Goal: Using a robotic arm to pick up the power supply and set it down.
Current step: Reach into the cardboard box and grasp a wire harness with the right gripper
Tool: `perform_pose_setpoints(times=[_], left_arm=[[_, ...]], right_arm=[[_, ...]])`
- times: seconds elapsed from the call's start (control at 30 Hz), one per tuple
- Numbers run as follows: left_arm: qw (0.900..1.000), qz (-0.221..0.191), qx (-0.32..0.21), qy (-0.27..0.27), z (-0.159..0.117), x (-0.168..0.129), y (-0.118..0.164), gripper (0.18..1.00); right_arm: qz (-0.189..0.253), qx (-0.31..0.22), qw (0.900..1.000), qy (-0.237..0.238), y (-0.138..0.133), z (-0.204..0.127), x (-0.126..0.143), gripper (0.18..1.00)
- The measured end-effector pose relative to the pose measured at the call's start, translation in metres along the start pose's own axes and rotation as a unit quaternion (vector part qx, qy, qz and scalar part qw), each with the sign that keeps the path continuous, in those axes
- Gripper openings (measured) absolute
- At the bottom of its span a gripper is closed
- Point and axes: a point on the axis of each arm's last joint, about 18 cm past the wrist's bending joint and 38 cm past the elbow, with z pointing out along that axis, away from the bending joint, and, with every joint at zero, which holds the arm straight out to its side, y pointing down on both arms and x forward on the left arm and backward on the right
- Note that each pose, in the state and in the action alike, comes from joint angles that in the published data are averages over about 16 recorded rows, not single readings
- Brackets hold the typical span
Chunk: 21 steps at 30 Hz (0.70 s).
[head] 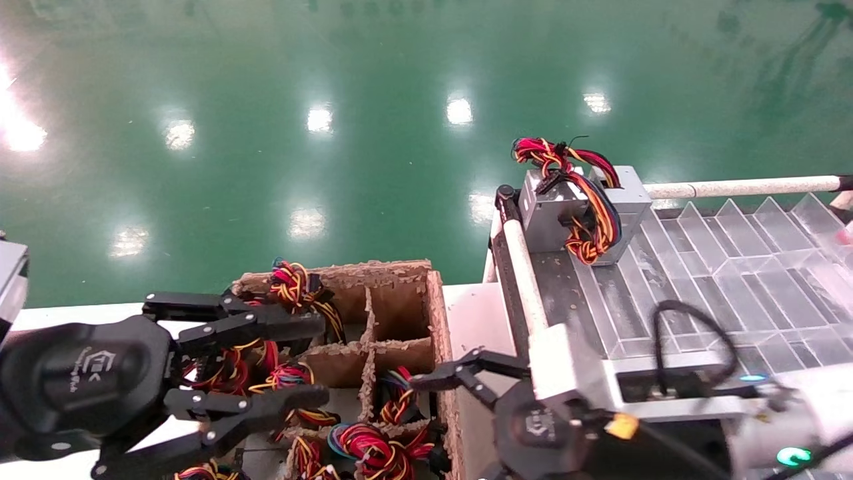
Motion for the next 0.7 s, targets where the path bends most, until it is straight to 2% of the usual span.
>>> perform_pose_setpoints(times=[0.33,0.5,0.7], left_arm=[[1.0000,0.000,0.000,0.000,0.000,0.000,0.000,0.396],[1.0000,0.000,0.000,0.000,0.000,0.000,0.000,0.306],[1.0000,0.000,0.000,0.000,0.000,0.000,0.000,0.238]], right_arm=[[0.014,-0.026,0.999,-0.023,0.015,0.039,0.014,0.993],[0.021,-0.034,0.999,-0.033,0.018,0.055,0.020,0.973],[0.023,-0.048,0.998,-0.041,0.020,0.068,0.027,0.922]])
